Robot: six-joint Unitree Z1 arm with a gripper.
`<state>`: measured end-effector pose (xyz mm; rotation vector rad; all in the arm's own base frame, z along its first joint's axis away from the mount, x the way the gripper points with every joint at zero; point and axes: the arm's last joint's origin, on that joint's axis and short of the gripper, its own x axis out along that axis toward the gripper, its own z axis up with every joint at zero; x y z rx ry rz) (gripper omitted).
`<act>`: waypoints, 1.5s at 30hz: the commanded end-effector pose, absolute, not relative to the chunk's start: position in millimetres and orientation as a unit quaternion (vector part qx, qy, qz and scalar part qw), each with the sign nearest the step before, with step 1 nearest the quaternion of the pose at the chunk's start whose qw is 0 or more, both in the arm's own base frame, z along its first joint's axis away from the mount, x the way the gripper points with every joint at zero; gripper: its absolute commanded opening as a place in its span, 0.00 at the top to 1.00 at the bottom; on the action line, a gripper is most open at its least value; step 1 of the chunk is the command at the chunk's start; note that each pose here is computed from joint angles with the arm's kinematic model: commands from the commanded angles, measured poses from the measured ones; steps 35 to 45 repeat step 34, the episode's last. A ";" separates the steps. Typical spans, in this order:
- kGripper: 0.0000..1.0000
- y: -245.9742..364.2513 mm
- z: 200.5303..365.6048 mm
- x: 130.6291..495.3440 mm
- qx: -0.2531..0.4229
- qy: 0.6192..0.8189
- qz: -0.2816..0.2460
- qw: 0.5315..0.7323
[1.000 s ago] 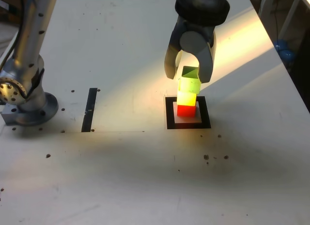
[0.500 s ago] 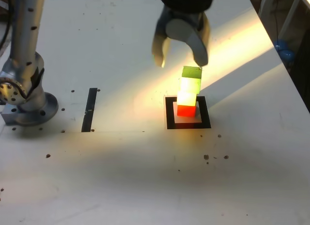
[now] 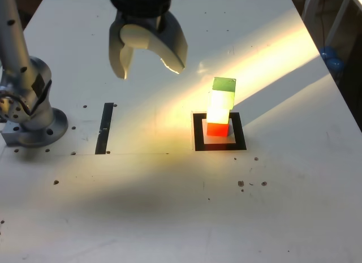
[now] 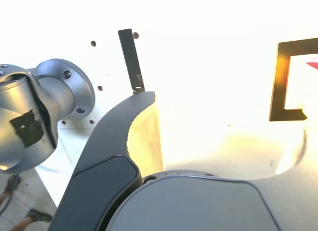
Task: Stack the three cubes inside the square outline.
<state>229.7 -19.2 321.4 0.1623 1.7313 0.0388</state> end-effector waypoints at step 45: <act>0.00 -9.9 234.0 157.9 0.023 0.799 0.016 0.600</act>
